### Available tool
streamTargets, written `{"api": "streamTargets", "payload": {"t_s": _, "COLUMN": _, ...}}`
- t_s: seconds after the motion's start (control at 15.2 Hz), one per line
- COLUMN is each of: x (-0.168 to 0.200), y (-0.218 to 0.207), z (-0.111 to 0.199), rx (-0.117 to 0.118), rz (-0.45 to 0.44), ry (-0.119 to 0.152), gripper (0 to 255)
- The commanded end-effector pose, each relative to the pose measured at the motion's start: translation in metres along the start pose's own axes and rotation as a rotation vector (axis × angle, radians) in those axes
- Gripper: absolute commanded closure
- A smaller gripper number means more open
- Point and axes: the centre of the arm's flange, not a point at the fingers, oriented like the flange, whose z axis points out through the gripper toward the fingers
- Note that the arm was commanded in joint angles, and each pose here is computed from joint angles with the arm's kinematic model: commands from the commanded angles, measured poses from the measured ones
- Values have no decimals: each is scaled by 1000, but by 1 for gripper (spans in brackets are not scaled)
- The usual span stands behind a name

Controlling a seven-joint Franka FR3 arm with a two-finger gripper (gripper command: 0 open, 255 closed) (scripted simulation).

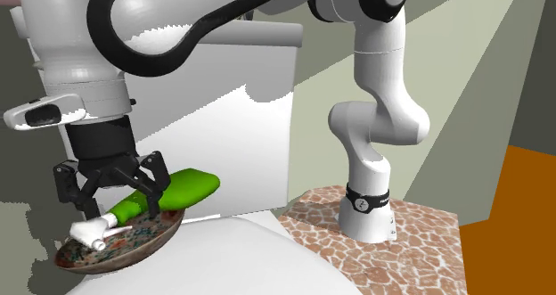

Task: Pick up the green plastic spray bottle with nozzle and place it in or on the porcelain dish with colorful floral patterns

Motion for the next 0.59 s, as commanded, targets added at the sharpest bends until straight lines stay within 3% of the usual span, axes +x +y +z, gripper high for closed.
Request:
{"api": "streamTargets", "payload": {"t_s": 0.0, "x": -15, "y": 6, "z": -11, "rx": -12, "rz": -15, "ry": -70, "gripper": 0}}
{"api": "streamTargets", "payload": {"t_s": 0.2, "x": -12, "y": 5, "z": -47, "rx": -12, "rz": -15, "ry": -70, "gripper": 0}}
{"api": "streamTargets", "payload": {"t_s": 0.53, "x": -12, "y": 5, "z": -47, "rx": -12, "rz": -15, "ry": -70, "gripper": 0}}
